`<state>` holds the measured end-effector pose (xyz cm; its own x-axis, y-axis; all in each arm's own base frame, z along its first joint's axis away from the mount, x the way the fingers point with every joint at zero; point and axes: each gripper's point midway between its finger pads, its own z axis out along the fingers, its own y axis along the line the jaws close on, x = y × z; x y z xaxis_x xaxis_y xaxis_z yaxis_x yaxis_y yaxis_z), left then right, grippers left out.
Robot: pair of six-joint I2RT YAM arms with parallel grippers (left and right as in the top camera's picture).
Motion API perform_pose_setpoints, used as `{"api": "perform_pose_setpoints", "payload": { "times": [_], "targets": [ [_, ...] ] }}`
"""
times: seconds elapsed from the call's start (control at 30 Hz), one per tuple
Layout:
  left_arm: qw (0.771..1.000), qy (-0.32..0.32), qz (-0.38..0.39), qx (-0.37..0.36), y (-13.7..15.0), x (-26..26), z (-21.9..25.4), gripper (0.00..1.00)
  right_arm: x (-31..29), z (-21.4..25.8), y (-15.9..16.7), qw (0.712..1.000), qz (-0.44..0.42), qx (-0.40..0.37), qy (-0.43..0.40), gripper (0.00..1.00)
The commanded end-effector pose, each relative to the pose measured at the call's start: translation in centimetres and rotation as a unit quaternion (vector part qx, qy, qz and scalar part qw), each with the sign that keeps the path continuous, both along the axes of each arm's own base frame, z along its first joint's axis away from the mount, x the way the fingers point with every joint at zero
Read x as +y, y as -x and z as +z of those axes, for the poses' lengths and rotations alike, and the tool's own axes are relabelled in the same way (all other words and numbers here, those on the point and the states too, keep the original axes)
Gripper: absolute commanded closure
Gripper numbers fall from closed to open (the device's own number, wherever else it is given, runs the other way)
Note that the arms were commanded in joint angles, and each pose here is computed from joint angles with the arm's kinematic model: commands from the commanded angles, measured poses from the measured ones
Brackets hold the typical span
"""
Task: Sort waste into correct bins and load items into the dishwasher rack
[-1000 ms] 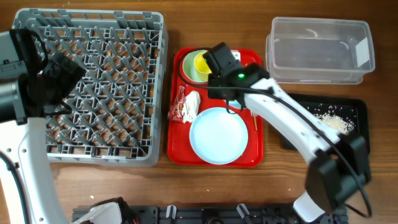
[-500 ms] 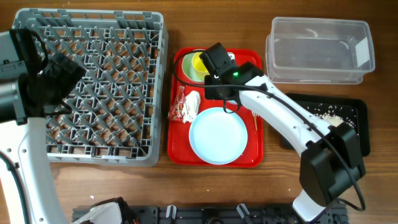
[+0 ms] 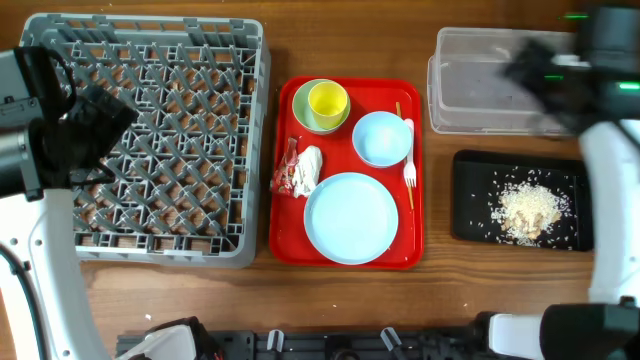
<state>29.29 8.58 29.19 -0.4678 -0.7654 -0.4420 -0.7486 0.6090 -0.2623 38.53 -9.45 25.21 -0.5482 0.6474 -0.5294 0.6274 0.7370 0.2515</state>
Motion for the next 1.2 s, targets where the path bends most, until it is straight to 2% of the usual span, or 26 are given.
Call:
{"api": "perform_pose_setpoints", "payload": {
  "times": [0.0,0.07,0.2,0.23,0.33,0.4,0.57,0.67,0.77,0.83,0.9,0.93,0.97,1.0,1.03,1.1,1.17],
  "targets": [
    [0.999,-0.004,0.004,-0.043,-1.5,0.3,1.3,0.0,-3.0,-0.1,0.7,0.999,-0.041,0.003,0.004,0.0],
    [0.998,0.002,0.0,-0.059,-2.1,0.1,1.7,0.0,-3.4,-0.1,0.8,0.999,-0.045,0.003,0.004,0.0],
    [0.989,0.11,-0.07,-0.066,-2.3,-4.3,1.4,0.0,-3.4,-0.1,0.8,0.999,-0.045,0.003,0.004,0.0],
    [0.979,0.162,-0.104,-0.071,-2.3,-6.6,1.7,0.0,-3.4,-0.1,0.8,0.999,-0.045,0.003,0.004,0.0],
    [0.95,0.222,-0.201,-0.092,-2.8,-11.2,2.9,0.0,-3.4,-0.1,0.8,0.999,-0.045,0.003,0.004,0.0],
    [0.92,0.237,-0.296,-0.101,-2.9,-15.3,3.5,0.0,-3.4,-0.1,0.8,0.999,-0.045,0.003,0.004,0.0],
    [0.866,0.236,-0.435,-0.077,-2.0,-24.8,2.7,0.0,-3.4,-0.1,0.8,0.999,-0.045,0.003,0.004,0.0],
    [0.84,0.21,-0.497,-0.058,-1.7,-30.3,1.0,0.02,-3.4,-0.1,0.8,0.999,-0.045,0.003,0.004,0.0],
    [0.826,0.174,-0.535,-0.03,-1.5,-34.2,-1.9,0.07,-3.4,-0.1,0.8,0.999,-0.045,0.003,0.004,0.0],
    [0.811,0.128,-0.571,-0.008,-1.9,-36.7,-4.7,0.11,-3.4,-0.1,0.8,0.999,-0.045,0.003,0.004,0.0],
    [0.809,0.085,-0.582,0.013,-2.7,-37.7,-6.9,0.14,-3.4,-0.1,0.8,0.999,-0.045,0.003,0.004,0.0],
    [0.801,0.062,-0.596,0.017,-3.1,-38.3,-7.8,0.17,-3.4,-0.1,0.8,0.999,-0.045,0.003,0.004,0.0],
    [0.779,0.03,-0.627,0.016,-3.5,-39.3,-9.1,0.16,-3.4,-0.1,0.8,0.999,-0.045,0.003,0.004,0.0],
    [0.766,-0.006,-0.642,0.011,-4.1,-40.1,-10.1,0.18,-3.4,-0.1,0.8,0.999,-0.045,0.003,0.004,0.0],
    [0.763,-0.05,-0.644,0.003,-5.1,-41.0,-11.3,0.18,-3.4,-0.1,0.8,0.999,-0.045,0.003,0.004,0.0],
    [0.751,-0.102,-0.653,-0.012,-5.9,-42.6,-12.6,0.11,-3.4,-0.1,0.8,0.999,-0.045,0.003,0.004,0.0],
    [0.739,-0.126,-0.661,-0.022,-5.9,-44.4,-13.6,0.07,-3.4,-0.1,0.8,0.999,-0.045,0.003,0.004,0.0]
  ]
}}
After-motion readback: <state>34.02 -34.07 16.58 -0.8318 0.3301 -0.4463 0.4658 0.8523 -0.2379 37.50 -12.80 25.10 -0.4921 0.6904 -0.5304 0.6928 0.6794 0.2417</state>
